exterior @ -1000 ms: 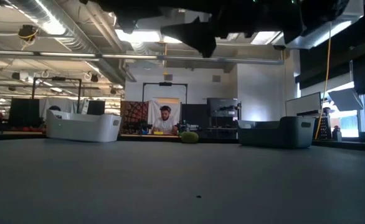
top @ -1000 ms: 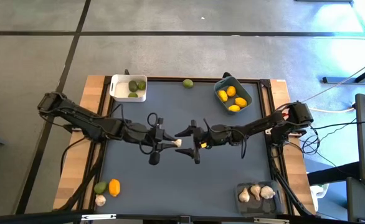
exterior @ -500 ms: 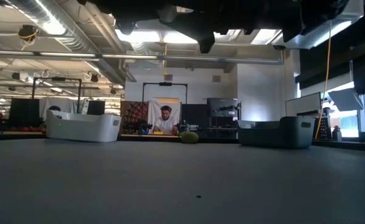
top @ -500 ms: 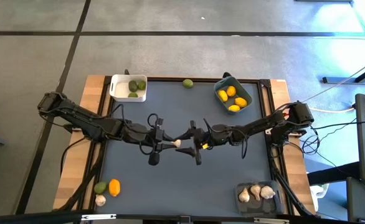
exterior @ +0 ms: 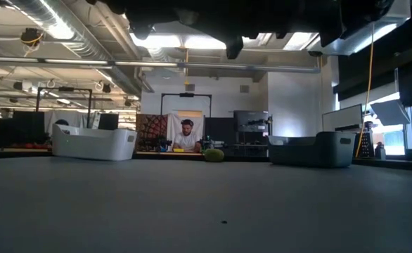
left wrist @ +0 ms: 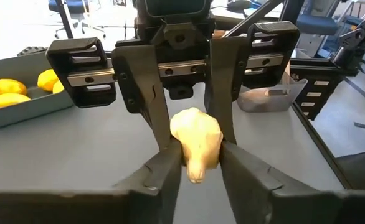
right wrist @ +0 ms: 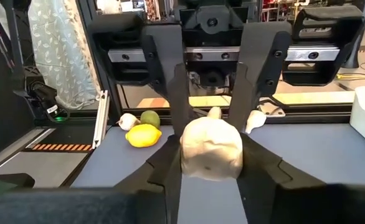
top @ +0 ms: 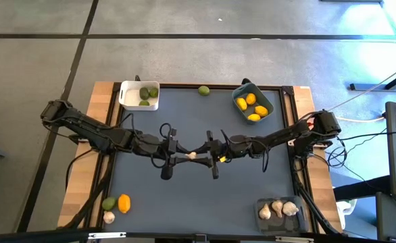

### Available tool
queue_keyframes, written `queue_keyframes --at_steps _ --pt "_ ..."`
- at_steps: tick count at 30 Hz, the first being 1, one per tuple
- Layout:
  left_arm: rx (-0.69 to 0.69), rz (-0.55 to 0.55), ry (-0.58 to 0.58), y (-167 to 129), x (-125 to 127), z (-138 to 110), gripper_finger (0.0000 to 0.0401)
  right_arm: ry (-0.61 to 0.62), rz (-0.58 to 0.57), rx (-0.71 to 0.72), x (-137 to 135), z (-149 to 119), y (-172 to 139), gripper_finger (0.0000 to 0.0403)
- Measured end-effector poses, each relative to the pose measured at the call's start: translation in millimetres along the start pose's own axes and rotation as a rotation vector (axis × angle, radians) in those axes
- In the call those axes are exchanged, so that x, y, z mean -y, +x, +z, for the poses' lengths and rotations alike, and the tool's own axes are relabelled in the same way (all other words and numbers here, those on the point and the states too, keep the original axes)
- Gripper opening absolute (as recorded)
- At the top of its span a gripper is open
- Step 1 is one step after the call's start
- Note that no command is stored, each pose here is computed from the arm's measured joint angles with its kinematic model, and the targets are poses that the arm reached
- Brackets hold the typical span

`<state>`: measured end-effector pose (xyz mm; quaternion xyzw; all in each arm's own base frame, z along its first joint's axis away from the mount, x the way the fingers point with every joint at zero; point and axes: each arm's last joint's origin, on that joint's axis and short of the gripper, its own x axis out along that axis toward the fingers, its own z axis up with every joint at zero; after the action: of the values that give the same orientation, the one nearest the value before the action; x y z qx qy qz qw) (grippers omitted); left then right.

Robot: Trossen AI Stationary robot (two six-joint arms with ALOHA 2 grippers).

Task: Sort produce into baskets
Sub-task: Put the white garlic into the black bin

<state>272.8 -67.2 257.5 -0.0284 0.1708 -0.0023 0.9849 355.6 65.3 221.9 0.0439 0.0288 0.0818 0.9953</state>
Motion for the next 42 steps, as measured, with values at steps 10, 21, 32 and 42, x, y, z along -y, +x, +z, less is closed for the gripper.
queue_keyframes --at_steps 10,21,32,42 --pt "-0.026 -0.007 0.010 -13.6 1.1 2.7 0.0191 -0.050 -0.032 0.000 1.2 2.3 -0.7 0.0114" --pt "-0.179 -0.002 -0.031 -50.5 -1.5 -3.0 0.0187 -0.054 -0.014 -0.215 -10.5 12.7 -15.1 0.0113" --pt "-0.214 0.031 -0.036 -50.2 -4.8 -9.2 0.0186 0.051 -0.017 -0.537 -44.0 51.6 -49.4 0.0113" --pt "-0.213 0.034 -0.029 -50.1 -4.8 -9.1 0.0186 0.279 0.018 -0.709 -95.5 68.3 -89.2 0.0113"
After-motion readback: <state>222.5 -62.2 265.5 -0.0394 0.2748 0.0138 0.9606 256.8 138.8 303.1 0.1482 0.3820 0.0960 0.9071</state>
